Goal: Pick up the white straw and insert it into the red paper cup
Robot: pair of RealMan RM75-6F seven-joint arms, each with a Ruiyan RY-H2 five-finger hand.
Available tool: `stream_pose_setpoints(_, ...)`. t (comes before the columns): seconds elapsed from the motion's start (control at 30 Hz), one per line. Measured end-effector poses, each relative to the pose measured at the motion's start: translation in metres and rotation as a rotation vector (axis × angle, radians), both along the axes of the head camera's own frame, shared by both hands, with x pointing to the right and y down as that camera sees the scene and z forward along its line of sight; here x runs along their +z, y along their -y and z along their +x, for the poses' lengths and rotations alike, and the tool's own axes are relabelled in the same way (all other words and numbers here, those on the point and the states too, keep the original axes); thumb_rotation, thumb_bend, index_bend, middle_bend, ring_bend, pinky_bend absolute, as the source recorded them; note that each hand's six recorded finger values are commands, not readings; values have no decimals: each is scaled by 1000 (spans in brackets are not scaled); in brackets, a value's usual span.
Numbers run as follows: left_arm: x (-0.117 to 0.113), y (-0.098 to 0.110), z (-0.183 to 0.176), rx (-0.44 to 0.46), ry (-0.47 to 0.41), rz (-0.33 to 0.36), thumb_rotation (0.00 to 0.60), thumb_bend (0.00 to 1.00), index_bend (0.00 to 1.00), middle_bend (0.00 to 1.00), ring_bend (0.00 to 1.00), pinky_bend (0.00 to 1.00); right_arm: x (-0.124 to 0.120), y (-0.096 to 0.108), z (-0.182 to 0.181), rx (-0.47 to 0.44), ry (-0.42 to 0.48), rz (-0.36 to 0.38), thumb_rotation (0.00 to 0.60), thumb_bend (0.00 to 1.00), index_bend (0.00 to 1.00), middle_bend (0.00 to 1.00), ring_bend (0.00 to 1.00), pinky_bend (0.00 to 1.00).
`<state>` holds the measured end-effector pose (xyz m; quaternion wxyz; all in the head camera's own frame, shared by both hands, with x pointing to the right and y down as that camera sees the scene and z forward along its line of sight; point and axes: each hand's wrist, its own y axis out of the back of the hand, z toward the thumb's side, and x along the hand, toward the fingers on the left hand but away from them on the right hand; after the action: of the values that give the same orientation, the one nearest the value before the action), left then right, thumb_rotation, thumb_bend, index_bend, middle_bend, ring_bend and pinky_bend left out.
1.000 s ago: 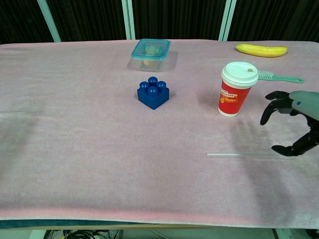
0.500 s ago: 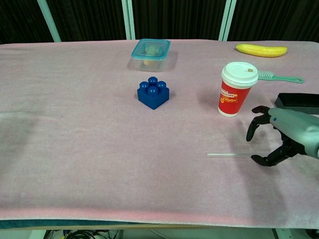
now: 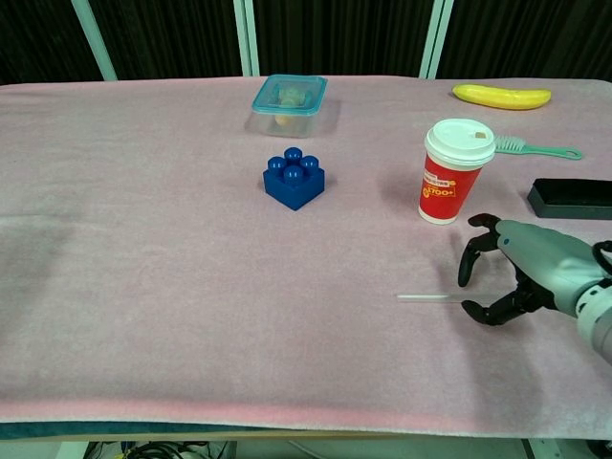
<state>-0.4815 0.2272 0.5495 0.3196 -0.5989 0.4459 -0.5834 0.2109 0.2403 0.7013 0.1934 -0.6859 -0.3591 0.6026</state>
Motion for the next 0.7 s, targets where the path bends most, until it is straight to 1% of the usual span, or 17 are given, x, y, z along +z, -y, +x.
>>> stream_pose_setpoints(0.33,0,0,0,-1,2,-1,600,581,190,91,23,0,9,1,-5,1,15,-8,600,294,539,0,0,154)
stream_pose_setpoints(0.7,1,0,0,1,3,-4,600,580,190,90,23,0,12,-2,-8,0,27,-16,600,299,579,0,0,155)
